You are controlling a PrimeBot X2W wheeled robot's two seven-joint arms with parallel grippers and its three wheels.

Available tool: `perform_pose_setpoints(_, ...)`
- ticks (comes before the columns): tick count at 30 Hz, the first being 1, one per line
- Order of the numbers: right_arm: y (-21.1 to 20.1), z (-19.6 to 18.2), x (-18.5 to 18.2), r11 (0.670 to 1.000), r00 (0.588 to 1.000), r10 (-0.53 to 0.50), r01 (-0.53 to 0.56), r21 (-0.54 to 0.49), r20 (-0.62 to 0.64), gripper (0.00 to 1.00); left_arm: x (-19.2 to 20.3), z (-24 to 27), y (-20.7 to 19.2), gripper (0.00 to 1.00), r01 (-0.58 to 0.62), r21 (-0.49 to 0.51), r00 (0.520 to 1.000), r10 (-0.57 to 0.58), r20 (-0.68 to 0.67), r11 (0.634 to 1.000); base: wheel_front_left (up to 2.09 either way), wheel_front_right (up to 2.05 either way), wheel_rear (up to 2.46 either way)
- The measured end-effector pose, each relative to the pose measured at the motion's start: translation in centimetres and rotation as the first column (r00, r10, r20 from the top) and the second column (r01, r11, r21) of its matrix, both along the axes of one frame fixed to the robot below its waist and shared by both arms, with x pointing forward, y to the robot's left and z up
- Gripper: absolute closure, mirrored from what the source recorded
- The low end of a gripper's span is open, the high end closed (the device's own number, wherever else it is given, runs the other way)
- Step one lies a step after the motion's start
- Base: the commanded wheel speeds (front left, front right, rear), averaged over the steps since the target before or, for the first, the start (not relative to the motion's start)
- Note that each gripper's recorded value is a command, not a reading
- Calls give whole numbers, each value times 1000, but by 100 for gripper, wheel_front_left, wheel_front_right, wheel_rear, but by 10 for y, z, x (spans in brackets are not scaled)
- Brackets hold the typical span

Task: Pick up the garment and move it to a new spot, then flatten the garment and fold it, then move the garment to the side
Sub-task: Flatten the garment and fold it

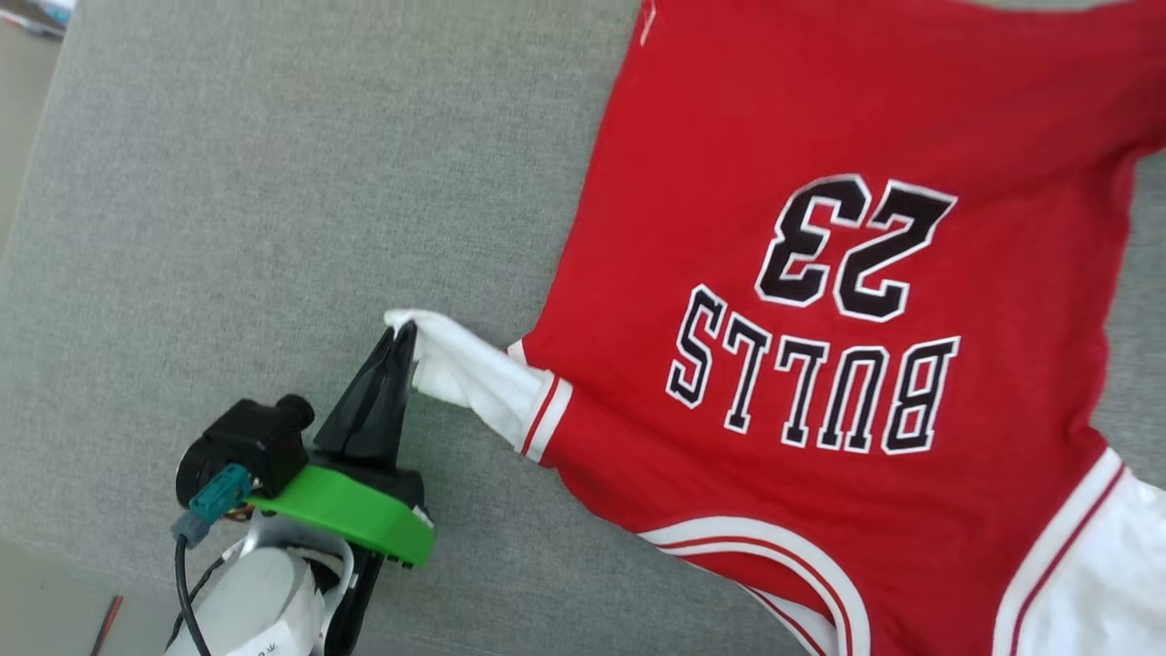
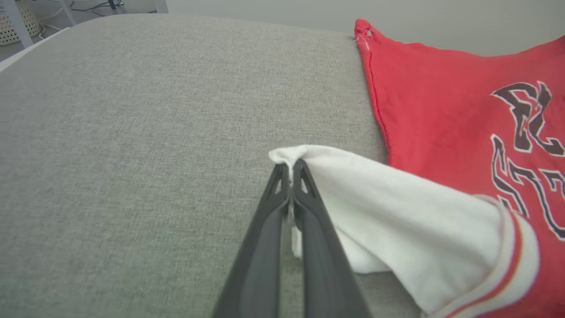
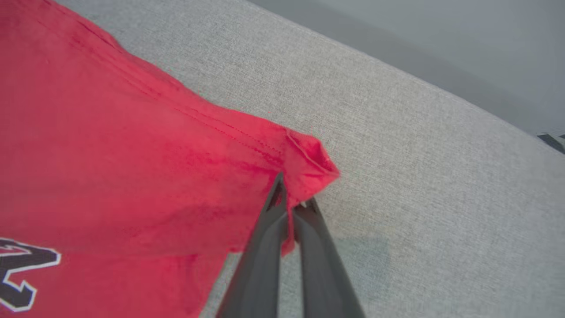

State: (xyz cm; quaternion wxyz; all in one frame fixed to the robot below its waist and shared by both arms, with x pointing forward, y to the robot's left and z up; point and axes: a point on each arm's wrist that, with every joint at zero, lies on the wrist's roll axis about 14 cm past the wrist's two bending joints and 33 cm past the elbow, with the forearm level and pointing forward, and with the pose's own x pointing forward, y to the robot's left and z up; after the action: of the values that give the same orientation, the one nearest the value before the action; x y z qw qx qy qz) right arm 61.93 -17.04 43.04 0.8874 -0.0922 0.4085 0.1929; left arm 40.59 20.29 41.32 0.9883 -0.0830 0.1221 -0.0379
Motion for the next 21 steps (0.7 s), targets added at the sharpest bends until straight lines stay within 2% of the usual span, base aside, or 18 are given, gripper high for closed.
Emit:
perform_pose_setpoints(9, -47, 15, -87, 1000, 1000, -7, 7, 20, 22, 100, -21, 21, -2, 100, 20, -8, 999, -20, 35, 1000, 0, 0, 0)
perform_pose_setpoints(13, -82, 15, -131, 998, 998, -66, 66, 16, 21, 100, -25, 36, -8, 100, 45, -5, 997, -45, 66, 999, 0, 0, 0)
perform_pose_setpoints(21, -130, -12, -237, 976, 975, -210, 213, 37, -79, 100, -39, 52, -15, 100, 69, 2, 993, -69, 100, 998, 0, 0, 0)
